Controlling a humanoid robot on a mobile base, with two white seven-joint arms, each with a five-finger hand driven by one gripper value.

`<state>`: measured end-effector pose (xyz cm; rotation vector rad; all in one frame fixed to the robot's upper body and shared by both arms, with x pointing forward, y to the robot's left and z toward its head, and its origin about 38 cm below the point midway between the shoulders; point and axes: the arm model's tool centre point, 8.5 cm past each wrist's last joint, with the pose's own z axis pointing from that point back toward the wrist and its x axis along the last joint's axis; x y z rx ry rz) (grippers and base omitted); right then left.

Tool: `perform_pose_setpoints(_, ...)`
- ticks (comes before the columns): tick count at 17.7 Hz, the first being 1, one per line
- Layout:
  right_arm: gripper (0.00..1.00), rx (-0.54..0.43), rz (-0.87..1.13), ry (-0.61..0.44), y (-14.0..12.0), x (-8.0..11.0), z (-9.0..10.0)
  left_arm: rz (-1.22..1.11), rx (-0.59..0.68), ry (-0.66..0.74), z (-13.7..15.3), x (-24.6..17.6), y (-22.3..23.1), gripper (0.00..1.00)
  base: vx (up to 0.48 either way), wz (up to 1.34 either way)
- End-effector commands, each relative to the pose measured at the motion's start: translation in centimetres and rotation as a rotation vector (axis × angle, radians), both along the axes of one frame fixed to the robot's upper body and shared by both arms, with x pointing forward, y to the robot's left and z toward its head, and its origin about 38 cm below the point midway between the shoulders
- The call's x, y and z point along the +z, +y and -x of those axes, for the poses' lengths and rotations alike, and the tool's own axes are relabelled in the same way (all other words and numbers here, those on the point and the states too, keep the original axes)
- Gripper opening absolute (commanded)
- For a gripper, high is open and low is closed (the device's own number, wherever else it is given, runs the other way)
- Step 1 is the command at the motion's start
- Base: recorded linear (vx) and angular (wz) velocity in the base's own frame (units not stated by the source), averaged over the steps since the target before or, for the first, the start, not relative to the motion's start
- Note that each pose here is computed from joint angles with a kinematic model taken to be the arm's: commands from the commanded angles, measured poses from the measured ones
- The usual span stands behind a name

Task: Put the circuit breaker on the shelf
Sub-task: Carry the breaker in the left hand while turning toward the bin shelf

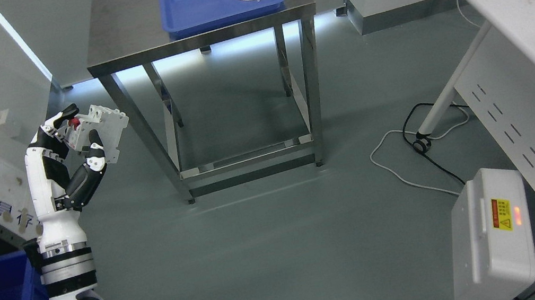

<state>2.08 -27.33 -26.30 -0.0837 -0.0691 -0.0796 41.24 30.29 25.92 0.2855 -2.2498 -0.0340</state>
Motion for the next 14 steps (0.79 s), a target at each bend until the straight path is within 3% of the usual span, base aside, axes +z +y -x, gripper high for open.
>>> perform_pose_setpoints(1,1.00,0.000,0.024,0.000,-1.2,0.1,0.0,-0.017,0.005,-0.066,0.2,2.1,0.6,0.01,-0.433,0.22)
perform_pose_setpoints(7,1.00,0.000,0.024,0.000,-1.2,0.1,0.0,-0.050,-0.050,-0.161,-1.3,7.2,-0.7,0.01,-0.438,0.27)
perform_pose_setpoints(12,1.00,0.000,0.024,0.000,-1.2,0.1,0.0,-0.051,-0.057,-0.172,-1.6,8.5,-0.8,0.01,-0.388,0.50)
perform_pose_setpoints(14,1.00,0.000,0.024,0.000,-1.2,0.1,0.0,-0.038,-0.061,-0.199,-2.3,11.4,-1.0,0.01,-0.273,0.74)
